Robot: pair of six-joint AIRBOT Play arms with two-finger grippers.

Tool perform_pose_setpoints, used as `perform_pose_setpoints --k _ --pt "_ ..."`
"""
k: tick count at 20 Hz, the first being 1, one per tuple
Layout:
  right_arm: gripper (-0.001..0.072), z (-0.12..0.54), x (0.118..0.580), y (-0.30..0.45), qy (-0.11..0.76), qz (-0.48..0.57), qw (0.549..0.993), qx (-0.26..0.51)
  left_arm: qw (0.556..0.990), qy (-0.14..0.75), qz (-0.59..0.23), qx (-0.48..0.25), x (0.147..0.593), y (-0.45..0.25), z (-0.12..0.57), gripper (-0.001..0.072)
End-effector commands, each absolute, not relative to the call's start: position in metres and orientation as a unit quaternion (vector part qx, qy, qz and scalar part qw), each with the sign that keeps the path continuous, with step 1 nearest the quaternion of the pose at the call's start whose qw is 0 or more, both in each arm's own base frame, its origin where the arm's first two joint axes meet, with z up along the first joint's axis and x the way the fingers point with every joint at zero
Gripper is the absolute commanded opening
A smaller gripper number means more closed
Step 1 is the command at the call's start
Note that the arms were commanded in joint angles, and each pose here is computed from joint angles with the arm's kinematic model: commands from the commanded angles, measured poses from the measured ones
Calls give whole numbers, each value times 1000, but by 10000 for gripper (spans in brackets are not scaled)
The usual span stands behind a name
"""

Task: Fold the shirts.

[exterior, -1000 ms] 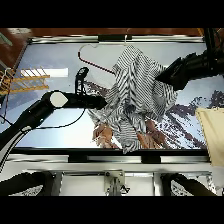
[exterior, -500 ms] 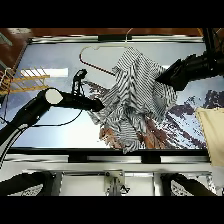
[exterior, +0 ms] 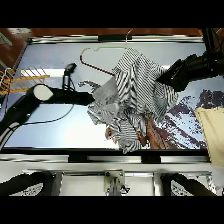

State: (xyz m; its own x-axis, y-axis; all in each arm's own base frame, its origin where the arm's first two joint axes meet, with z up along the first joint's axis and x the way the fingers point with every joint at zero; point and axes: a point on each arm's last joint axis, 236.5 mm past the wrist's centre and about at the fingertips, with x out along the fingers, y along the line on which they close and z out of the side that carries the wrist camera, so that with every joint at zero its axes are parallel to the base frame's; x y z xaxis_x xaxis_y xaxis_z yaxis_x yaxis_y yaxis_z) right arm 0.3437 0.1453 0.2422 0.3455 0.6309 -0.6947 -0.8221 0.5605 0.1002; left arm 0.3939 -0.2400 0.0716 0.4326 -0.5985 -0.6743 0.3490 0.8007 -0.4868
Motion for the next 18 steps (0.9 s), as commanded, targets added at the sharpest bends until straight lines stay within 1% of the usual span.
perform_pose_setpoints --k 1,2,5,9,12,14,18 --pt "85 252 320 164 335 513 779 -133 864 415 -230 -171 427 -180 101 56" --pt "85 254 313 168 329 530 770 -135 867 409 -225 -175 433 -172 107 56" --pt "85 255 311 170 316 542 764 -149 872 402 -214 -180 441 -159 114 57" --pt "85 248 302 166 335 549 749 -157 872 404 -205 -183 443 -148 113 57" --pt "85 239 307 156 351 529 753 -172 873 405 -195 -188 446 -136 112 57" --pt "85 235 310 151 357 519 755 -180 874 405 -203 -175 444 -136 111 57" --pt "85 231 317 144 364 500 762 -190 874 399 -216 -173 443 -141 115 57"
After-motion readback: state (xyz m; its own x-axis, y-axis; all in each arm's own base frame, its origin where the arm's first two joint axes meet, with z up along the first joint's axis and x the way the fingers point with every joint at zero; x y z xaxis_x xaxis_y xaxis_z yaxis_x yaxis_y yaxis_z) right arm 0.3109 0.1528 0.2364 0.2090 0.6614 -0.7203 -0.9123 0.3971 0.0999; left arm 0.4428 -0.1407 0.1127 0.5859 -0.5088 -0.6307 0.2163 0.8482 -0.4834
